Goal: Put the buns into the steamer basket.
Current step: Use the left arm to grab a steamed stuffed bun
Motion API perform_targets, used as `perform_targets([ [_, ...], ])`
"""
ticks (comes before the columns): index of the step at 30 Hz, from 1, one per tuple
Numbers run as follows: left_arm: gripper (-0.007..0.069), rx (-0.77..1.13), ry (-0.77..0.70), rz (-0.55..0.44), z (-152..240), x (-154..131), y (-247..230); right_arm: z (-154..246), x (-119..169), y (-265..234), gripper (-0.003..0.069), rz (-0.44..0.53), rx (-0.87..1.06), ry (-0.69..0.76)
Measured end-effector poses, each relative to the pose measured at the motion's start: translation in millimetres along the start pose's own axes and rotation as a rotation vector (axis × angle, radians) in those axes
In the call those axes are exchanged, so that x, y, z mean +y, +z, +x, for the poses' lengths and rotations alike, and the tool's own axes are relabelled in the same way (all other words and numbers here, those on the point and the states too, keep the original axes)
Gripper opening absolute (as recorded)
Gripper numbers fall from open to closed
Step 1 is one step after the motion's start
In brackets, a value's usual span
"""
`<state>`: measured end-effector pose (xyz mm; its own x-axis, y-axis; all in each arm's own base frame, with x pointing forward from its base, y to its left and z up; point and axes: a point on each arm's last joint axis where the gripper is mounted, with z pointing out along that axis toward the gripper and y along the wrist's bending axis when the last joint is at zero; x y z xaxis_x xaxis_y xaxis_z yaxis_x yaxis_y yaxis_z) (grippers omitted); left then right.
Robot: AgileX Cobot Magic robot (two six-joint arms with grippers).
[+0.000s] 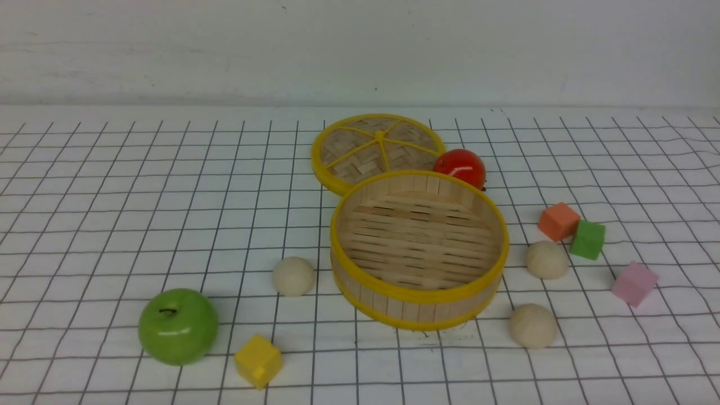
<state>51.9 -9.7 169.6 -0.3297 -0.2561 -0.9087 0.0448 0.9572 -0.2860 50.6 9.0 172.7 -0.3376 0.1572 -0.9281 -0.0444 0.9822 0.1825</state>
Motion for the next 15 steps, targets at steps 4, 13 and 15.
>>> perform_targets([
  [4, 0.0018, -0.088, -0.138, 0.043, -8.2, -3.4, -0.4, 0.0, 0.1, 0.0, 0.0239, -0.001, 0.000, 0.002],
  [13, 0.0023, -0.357, -0.732, 0.187, -34.7, -3.9, -7.0, 0.0, 0.1, 0.0, 0.0239, -0.001, 0.000, 0.003],
  [15, 0.0025, -0.372, -0.746, 0.190, -35.9, -3.3, -7.5, 0.0, 0.1, 0.0, 0.0239, -0.001, 0.000, 0.003],
])
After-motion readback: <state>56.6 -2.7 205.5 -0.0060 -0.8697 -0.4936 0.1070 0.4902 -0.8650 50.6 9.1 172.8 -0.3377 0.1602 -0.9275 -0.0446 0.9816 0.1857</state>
